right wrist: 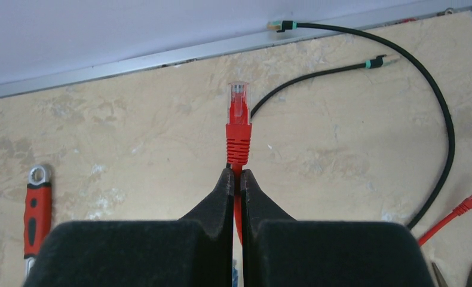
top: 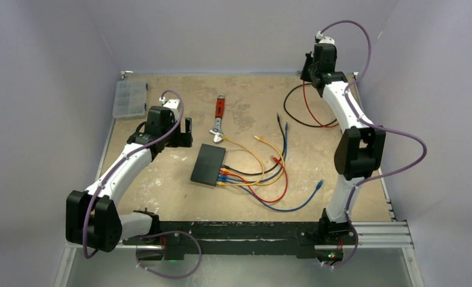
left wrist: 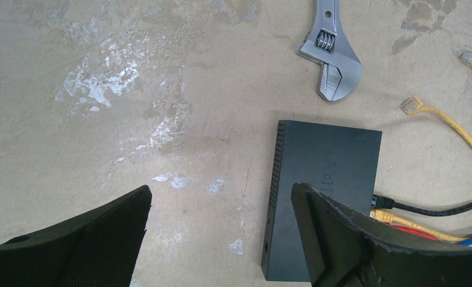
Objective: Pull the plug from the switch port
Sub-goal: Place the connector at the center of the board.
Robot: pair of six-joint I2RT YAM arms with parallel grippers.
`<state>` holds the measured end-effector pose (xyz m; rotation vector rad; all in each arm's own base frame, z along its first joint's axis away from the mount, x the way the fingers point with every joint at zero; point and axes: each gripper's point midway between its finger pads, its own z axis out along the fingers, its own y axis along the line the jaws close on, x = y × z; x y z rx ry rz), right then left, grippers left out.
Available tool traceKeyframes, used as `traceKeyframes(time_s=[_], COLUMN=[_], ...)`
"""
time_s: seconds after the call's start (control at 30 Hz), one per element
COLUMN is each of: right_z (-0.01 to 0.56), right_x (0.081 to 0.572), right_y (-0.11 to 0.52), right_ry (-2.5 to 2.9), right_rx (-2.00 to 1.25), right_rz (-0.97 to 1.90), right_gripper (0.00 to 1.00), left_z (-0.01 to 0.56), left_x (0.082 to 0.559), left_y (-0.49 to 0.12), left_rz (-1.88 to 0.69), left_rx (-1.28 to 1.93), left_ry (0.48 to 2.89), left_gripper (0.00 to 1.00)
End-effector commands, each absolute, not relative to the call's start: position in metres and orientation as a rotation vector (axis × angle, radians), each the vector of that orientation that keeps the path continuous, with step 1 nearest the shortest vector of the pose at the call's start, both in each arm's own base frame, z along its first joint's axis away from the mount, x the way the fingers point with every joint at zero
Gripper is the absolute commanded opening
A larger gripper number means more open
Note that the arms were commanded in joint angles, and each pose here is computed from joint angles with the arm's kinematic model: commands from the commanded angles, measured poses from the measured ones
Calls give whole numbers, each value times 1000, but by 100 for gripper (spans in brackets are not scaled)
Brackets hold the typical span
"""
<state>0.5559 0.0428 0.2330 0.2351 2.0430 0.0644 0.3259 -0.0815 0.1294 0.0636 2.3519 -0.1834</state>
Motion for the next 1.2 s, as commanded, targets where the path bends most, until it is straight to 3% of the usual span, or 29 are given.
traceKeyframes(time_s=[0.0, 0.5, 0.63, 0.77, 0.87, 0.97, 1.17], right_z=[263, 235, 233, 240, 248, 258, 266], right_x=[579, 616, 616, 615, 612, 607, 587], right_y=[39, 56, 51, 37, 25, 19, 37], right_ry=[1966, 2010, 2015, 2001, 1986, 1969, 1970], right_rx=[234, 181, 201, 264, 307, 320, 253], right_rz=[44, 121, 129, 126, 126, 145, 271], right_gripper=[0, 0, 5, 19, 42, 58, 70], left_z=[130, 129, 129, 129, 129, 129, 131], left_x=[327, 325, 325, 325, 325, 324, 324], left_y=[-81, -85, -86, -87, -87, -88, -89], left_rz=[-185, -208, -219, -222, -223, -222, -231], left_rx=[77, 88, 95, 99, 99, 101, 96], left_ry=[2346, 2348, 2347, 2347, 2346, 2345, 2339], left_gripper=[88, 87, 87, 87, 88, 88, 88])
